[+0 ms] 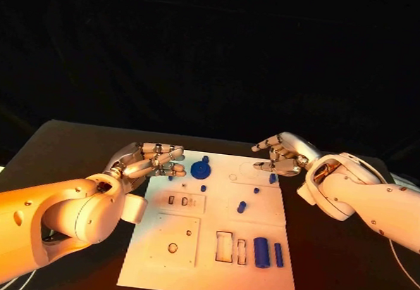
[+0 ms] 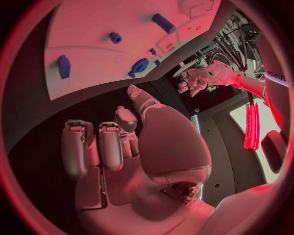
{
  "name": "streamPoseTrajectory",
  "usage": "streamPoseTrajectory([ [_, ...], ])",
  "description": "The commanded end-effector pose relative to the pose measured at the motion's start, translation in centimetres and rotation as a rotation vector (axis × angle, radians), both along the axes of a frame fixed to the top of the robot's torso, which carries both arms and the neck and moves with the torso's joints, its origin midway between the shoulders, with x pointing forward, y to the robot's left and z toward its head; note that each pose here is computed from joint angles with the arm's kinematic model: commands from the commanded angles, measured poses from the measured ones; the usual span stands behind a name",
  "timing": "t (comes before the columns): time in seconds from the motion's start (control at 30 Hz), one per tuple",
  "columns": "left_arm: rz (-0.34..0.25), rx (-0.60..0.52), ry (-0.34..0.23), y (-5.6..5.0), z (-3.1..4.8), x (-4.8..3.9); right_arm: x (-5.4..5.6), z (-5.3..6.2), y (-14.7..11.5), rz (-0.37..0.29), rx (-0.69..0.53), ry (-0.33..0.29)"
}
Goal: Assemble the parts on the task board
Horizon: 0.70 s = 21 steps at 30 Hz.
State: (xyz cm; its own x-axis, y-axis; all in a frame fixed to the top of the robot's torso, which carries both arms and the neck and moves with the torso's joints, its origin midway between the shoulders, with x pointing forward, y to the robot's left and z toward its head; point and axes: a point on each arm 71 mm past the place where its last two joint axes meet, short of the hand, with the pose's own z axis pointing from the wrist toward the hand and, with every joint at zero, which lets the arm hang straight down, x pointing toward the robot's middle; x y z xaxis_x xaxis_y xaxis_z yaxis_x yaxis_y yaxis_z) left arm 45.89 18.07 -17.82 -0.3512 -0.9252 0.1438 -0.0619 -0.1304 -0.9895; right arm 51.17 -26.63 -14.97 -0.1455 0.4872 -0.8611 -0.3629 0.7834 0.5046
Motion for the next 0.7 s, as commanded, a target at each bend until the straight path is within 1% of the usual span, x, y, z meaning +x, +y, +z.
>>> streamPoseTrajectory([
  [0.03, -0.027, -0.011, -0.017, -0.3, 0.1, -0.01, 0.1, -0.6, -0.9, 0.049, 0.05, 0.027],
  [0.2, -0.025, -0.01, -0.016, -0.3, 0.0, 0.07, 0.3, -2.1, -2.5, 0.012, 0.032, 0.051],
  [0.4, -0.019, -0.007, -0.015, -0.1, -0.13, 0.23, 0.5, -3.7, -3.8, -0.024, 0.007, 0.075],
  [0.7, -0.017, -0.006, -0.013, 0.0, -0.21, 0.33, 0.9, -4.7, -4.6, -0.05, -0.012, 0.104],
])
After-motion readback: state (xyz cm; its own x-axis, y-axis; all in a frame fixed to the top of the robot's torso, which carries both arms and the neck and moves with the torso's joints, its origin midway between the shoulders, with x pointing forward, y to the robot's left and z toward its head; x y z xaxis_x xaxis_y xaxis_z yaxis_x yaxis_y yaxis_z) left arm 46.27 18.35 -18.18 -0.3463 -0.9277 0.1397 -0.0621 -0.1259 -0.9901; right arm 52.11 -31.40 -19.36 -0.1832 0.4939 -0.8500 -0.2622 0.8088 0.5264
